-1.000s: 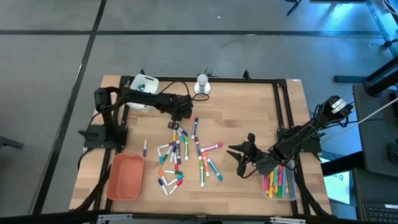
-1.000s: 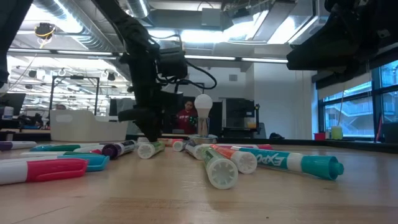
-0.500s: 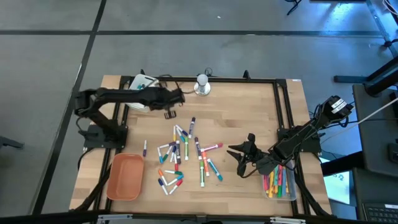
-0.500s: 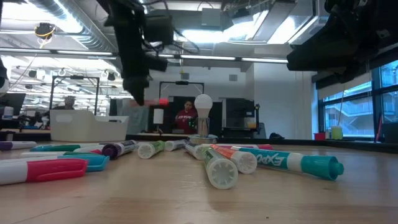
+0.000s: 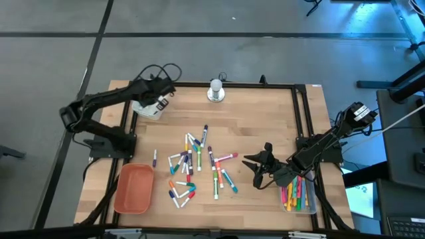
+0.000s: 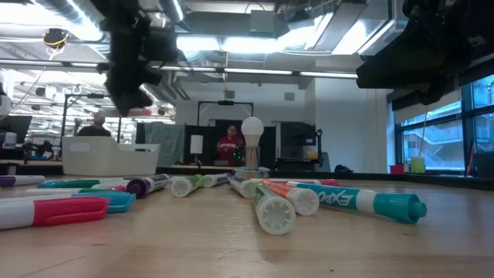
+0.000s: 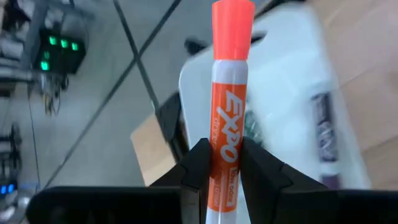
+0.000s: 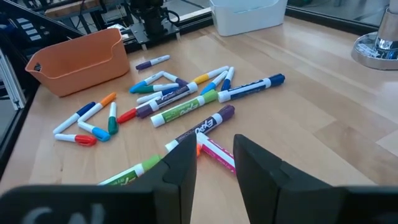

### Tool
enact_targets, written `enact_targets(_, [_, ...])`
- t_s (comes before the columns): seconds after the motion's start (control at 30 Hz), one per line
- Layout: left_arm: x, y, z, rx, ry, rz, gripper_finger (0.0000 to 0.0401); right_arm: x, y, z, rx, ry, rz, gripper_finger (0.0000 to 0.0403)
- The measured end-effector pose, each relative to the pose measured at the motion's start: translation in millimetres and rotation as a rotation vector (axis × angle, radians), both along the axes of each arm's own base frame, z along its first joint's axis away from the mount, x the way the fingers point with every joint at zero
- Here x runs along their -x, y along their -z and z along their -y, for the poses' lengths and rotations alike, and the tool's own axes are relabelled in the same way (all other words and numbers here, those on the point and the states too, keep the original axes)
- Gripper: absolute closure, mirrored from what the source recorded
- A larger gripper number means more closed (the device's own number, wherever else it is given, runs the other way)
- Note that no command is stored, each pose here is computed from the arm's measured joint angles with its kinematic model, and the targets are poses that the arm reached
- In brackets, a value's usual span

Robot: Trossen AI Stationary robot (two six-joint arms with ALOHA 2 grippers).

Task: Pick & Place Markers
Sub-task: Put the orange marker pen into the white bin, then put the dark blue marker pen into the white bin

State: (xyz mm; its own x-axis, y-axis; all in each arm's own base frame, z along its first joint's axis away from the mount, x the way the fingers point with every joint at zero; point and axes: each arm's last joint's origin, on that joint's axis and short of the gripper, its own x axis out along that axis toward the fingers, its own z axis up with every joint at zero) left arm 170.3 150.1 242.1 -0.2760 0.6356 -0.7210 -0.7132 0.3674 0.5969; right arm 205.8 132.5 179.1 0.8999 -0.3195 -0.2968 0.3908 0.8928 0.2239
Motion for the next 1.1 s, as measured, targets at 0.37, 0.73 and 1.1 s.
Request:
enact_targets(0.37, [31.4,42.1,-3.1,0.123,-0.101,-0.060,0.0338,0.0,0.0,0.0,-0.004,0.002,0.001,0.0296])
enact_targets(0.73, [31.7,49.5,-2.7,0.142,-0.086,-0.032,0.0309,0.1,-0.1,0.2,0.000,0.008,0.004,0.0296])
enact_targets(1.1, [30.4,48.7,-4.6,0.107,-0.081,-0.038,0.0267,0.0,-0.1,0.2,-0.010,0.012,0.008,0.0296])
